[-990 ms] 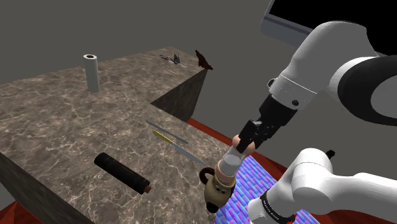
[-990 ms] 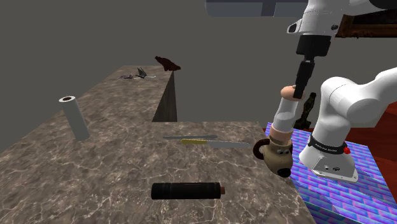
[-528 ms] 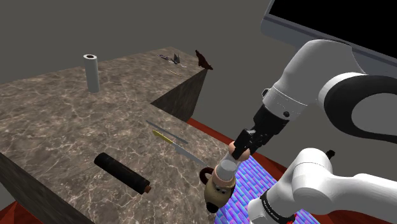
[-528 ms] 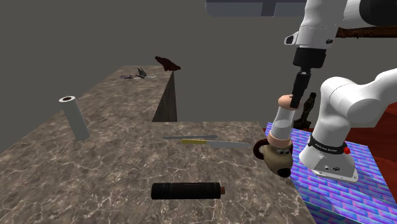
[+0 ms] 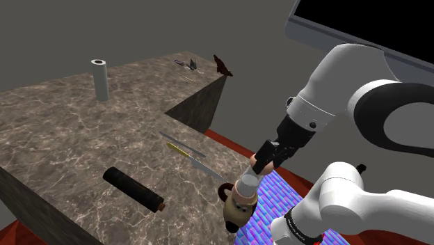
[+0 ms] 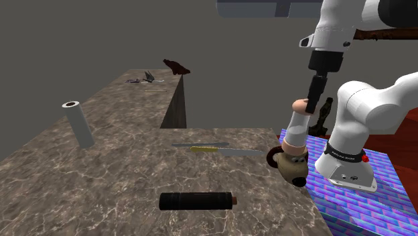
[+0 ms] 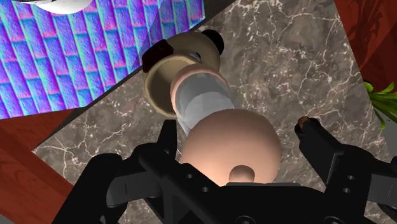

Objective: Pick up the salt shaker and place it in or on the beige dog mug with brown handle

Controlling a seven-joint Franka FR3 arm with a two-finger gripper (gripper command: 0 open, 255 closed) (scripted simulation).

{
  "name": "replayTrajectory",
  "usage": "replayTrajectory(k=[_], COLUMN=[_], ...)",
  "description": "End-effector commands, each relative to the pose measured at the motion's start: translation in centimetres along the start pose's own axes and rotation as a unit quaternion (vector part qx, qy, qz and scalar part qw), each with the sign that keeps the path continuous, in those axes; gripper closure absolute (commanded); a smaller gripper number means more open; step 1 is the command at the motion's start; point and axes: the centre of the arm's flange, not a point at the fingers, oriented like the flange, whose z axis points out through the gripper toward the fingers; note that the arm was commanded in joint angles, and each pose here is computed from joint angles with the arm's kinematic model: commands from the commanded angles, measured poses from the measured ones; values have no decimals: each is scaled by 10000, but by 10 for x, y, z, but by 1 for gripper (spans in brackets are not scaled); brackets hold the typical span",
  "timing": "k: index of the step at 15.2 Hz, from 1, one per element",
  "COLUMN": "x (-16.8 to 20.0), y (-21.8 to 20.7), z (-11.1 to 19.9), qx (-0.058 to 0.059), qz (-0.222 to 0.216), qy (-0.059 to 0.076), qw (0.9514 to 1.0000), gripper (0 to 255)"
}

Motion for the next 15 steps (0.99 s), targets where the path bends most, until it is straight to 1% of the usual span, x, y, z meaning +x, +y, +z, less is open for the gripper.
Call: replayTrajectory(k=[1,4,8,15], x=[0,0,0,0], y=[0,0,0,0], z=[0,0,-50,-50], qx=[-3,-3,-3,-3], qz=[1,1,1,1], qy=[-4,-4,-4,-4], qw=[10000,10000,10000,10000], gripper=[0,0,0,0])
